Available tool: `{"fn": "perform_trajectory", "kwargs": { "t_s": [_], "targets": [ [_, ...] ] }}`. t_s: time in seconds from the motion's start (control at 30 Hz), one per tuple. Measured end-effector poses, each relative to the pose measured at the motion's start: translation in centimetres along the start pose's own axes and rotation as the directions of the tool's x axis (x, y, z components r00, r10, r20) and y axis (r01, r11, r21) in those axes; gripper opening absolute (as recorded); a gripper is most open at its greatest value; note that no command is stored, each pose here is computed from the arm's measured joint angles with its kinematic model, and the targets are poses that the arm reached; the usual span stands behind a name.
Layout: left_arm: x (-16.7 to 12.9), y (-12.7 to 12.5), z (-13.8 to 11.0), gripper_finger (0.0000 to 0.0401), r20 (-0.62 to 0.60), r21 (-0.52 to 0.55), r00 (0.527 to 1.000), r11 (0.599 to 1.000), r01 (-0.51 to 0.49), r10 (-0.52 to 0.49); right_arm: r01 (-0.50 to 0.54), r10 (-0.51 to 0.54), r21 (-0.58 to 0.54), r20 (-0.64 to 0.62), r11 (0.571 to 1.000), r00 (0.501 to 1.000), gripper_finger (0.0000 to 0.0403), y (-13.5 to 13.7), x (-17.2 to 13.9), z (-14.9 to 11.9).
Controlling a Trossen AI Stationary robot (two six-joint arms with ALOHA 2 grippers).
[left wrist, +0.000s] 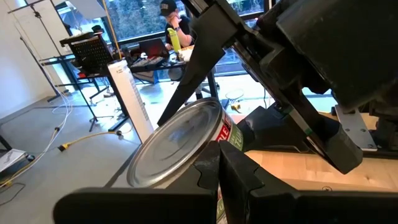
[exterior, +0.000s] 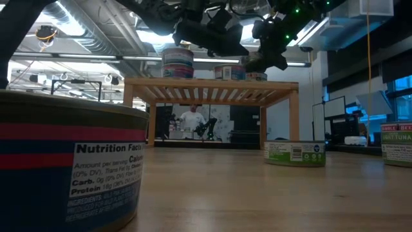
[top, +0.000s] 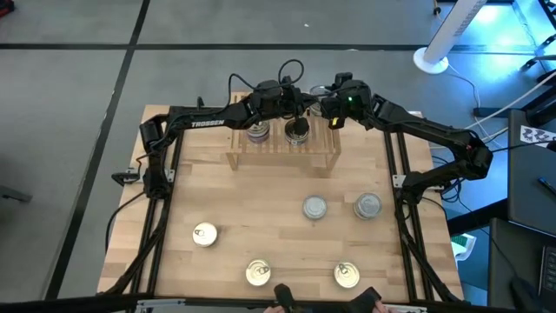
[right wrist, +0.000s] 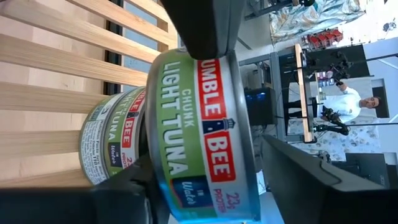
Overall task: Stack canned seafood by type on shelf
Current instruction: Stack the green tuna can on top of the green tuna can on the shelf
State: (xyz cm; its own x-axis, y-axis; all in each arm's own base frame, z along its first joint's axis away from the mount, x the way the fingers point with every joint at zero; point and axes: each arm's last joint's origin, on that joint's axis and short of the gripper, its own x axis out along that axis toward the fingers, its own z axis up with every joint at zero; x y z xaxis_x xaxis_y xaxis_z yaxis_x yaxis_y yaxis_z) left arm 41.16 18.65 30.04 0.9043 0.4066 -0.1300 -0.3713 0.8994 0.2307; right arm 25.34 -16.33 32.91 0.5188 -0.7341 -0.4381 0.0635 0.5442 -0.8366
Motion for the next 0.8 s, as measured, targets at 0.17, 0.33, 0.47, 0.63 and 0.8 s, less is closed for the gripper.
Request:
{"fn": "perform_trajectory", "kwargs": {
  "t_s": [0.17,0.33,0.47,0.63,0.8],
  "targets": [
    [0.0,0.3,-0.1,0.0003,-0.001,-0.001,1.0,1.0,-0.006,0.006,0.003,-0.003,0.005,-0.006,1.0,1.0,0.0225,0.0,0.0,0.0],
    [0.0,1.2,-0.3,0.0003,-0.006,-0.004,1.0,1.0,-0.026,0.026,0.004,-0.004,0.006,-0.007,1.0,1.0,0.0225,0.0,0.0,0.0],
    [0.0,1.5,-0.4,0.0003,-0.007,-0.027,0.999,0.999,-0.032,0.032,0.005,-0.005,0.006,-0.008,1.0,1.0,0.0225,0.0,0.0,0.0],
    [0.0,0.4,-0.1,0.0003,0.008,-0.019,1.0,0.999,0.03,-0.03,0.006,-0.006,0.005,-0.008,1.0,1.0,0.0225,0.0,0.0,0.0],
    [0.0,-0.8,0.2,0.0003,0.018,-0.014,0.998,0.998,0.056,-0.056,0.006,-0.006,0.005,-0.008,1.0,1.0,0.0225,0.0,0.0,0.0]
  ]
}}
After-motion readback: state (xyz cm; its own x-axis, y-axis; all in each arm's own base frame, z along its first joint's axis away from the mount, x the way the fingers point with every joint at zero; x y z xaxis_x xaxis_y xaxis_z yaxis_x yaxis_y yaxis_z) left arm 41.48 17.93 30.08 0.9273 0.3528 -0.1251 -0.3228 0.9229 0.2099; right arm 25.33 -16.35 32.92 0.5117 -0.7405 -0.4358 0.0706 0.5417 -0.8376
